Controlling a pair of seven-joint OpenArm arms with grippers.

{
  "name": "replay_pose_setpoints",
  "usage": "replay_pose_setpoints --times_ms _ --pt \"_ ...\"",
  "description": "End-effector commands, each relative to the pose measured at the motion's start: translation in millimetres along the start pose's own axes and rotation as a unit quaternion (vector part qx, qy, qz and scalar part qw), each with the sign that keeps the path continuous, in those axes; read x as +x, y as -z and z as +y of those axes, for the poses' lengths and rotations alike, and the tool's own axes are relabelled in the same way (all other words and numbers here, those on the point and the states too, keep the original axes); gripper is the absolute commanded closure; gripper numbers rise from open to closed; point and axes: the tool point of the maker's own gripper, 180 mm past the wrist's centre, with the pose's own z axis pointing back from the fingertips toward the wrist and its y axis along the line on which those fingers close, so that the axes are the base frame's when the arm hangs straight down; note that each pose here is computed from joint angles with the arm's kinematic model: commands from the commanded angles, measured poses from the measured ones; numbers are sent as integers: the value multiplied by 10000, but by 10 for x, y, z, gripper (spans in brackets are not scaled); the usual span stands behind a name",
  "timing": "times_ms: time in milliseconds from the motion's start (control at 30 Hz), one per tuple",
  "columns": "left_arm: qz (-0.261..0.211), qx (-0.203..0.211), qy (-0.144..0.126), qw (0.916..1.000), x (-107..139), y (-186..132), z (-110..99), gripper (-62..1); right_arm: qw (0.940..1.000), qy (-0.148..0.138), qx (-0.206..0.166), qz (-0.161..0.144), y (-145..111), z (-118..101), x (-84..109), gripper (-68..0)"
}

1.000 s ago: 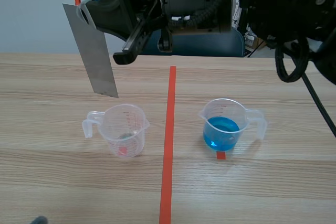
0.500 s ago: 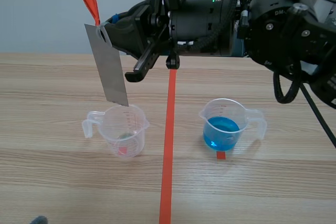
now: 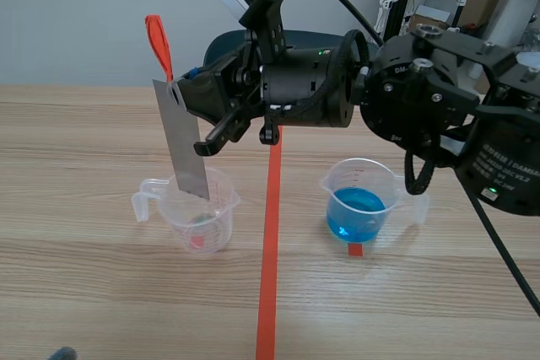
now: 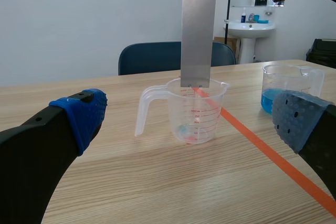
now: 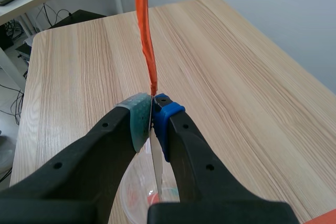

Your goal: Do the redox reaction experiment. put the plate into the left beaker

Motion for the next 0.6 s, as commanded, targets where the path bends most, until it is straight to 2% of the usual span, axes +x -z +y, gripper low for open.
replay_pose_setpoints --times_ms 0,333,567 --pt "-156 -17 35 9999 63 30 24 -623 9996 -67 -2 -276 19 -34 181 -6" --pt "-156 -17 35 9999 63 30 24 -623 9998 35 -170 -56 112 -116 -110 -6" --pt "-157 -16 35 9999 63 30 25 -623 9996 123 -256 -54 146 -163 -265 -6"
